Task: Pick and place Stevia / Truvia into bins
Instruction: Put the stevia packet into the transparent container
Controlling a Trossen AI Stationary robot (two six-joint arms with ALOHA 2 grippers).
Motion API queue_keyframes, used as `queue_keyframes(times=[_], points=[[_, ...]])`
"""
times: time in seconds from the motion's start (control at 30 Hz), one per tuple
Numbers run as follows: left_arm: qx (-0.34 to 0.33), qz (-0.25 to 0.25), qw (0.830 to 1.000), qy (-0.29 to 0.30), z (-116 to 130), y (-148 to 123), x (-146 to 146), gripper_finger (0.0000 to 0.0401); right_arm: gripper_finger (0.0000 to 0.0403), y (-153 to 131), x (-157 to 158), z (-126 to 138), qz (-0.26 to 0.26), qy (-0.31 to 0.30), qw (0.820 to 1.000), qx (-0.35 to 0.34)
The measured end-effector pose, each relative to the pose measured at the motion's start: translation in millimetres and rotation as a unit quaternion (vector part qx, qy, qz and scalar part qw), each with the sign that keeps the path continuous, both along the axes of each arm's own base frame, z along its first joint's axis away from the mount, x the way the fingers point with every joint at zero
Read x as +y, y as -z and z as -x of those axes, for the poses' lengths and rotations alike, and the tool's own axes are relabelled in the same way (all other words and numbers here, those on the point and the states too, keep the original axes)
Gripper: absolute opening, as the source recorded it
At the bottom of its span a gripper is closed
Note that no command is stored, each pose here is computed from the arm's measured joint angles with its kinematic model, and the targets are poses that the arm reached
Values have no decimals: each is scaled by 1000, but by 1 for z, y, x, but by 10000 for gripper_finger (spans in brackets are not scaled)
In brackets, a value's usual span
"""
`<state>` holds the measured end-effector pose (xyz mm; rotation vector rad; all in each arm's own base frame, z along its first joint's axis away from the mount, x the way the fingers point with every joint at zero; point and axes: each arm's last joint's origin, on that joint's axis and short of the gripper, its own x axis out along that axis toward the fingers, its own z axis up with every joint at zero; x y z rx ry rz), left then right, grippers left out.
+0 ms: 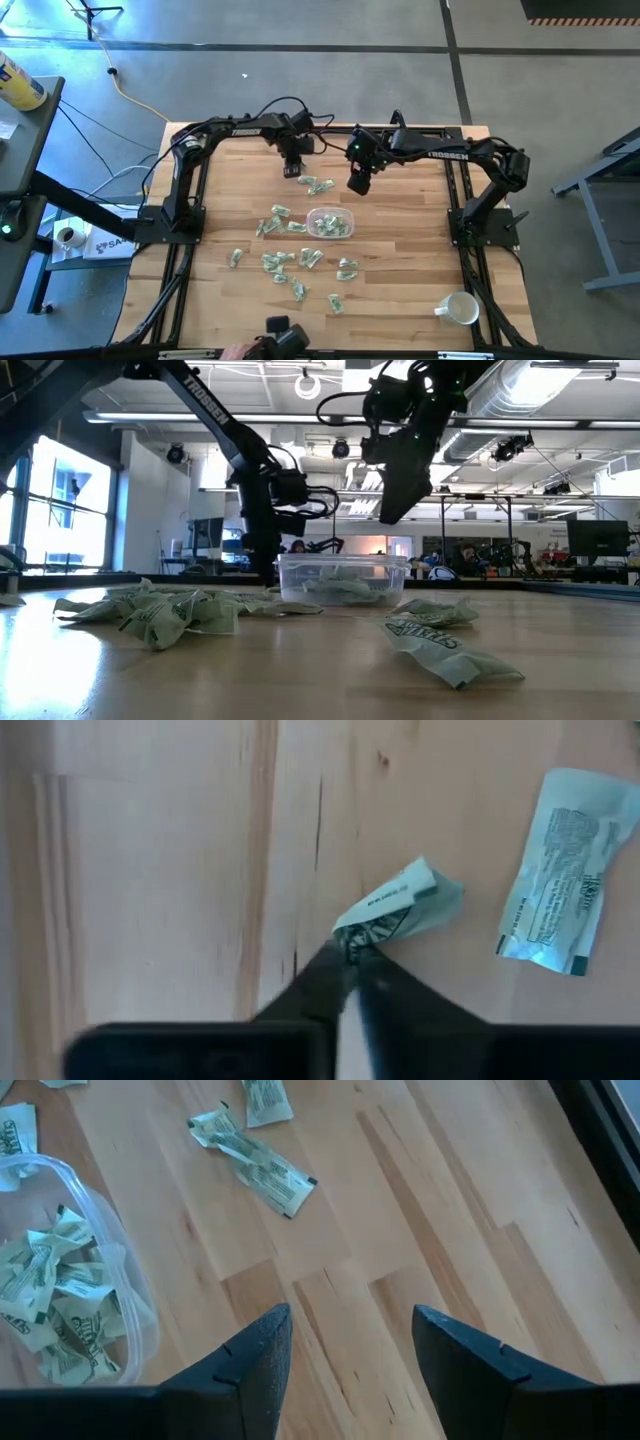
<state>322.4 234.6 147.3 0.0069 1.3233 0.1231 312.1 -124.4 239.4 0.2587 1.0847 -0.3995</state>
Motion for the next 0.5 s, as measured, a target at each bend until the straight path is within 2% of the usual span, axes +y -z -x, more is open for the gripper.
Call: queue_keyframes(times=[0.07,0.27,0.37,0.43,0.5], points=[[5,-4,1000,-11,0,0,0,25,199,1,0,1,0,-4,1000,6],[44,31,997,-63,8,-18,-22,43,192,-20,10,10,25,-28,999,-6],[2,75,995,-66,3,-49,-50,31,186,-34,14,18,42,-28,999,-22],[-41,115,991,-48,-5,-67,-74,25,182,-42,16,24,53,-30,998,-27],[-76,134,988,-21,-15,-80,-100,25,178,-49,17,29,61,-31,997,-32]])
